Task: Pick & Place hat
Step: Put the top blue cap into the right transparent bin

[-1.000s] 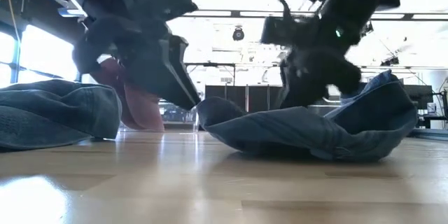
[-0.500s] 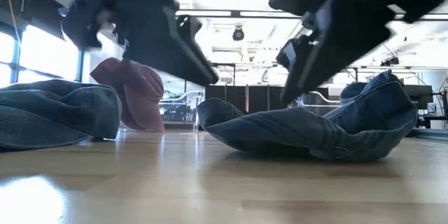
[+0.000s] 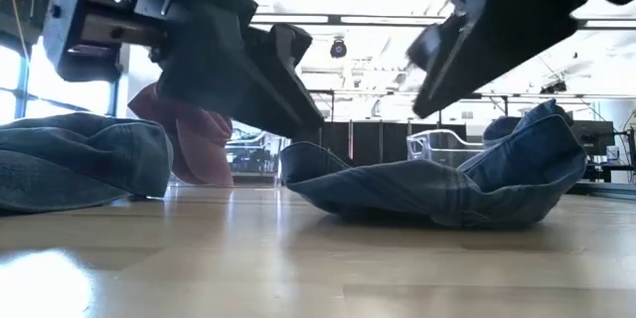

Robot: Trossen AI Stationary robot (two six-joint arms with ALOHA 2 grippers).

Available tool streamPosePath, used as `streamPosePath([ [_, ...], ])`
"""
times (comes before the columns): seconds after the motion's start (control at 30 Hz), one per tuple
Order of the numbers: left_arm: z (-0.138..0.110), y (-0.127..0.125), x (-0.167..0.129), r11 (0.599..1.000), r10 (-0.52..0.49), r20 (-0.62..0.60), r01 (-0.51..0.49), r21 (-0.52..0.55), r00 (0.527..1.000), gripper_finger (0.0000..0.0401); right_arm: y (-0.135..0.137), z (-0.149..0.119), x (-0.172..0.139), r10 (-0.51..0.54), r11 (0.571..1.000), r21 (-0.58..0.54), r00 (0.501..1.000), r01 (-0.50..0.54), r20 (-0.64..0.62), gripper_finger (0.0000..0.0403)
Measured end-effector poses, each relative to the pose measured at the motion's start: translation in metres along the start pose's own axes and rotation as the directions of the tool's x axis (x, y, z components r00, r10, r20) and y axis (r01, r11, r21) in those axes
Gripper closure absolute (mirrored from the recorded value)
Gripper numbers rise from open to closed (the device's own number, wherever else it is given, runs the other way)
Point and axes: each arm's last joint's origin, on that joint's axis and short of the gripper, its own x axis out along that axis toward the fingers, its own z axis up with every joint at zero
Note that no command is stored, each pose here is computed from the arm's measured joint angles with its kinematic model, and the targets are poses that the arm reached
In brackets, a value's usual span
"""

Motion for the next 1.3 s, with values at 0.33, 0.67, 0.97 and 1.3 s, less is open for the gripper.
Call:
streamPosePath([
  [0.33,-0.013,-0.004,0.020,0.962,0.006,-0.054,0.009,0.271,0.999,0.0276,0.002,-0.024,0.013,-0.292,0.940,0.165,0.954,0.299,-0.065,0.0321],
  [0.67,-0.026,0.000,0.034,0.869,0.298,-0.164,-0.196,0.455,0.940,0.0221,-0.009,-0.028,0.037,-0.208,0.970,0.104,0.971,0.220,-0.114,0.0380],
  [0.97,-0.015,-0.005,0.034,0.842,0.325,-0.114,-0.233,0.487,0.939,0.0388,0.017,-0.019,0.012,-0.159,0.987,-0.018,0.987,0.159,-0.013,0.0400],
  [1.3,0.015,-0.024,0.030,0.798,0.389,-0.049,-0.310,0.516,0.920,0.0397,0.024,-0.037,0.028,-0.152,0.981,0.106,0.983,0.163,-0.101,0.0402],
])
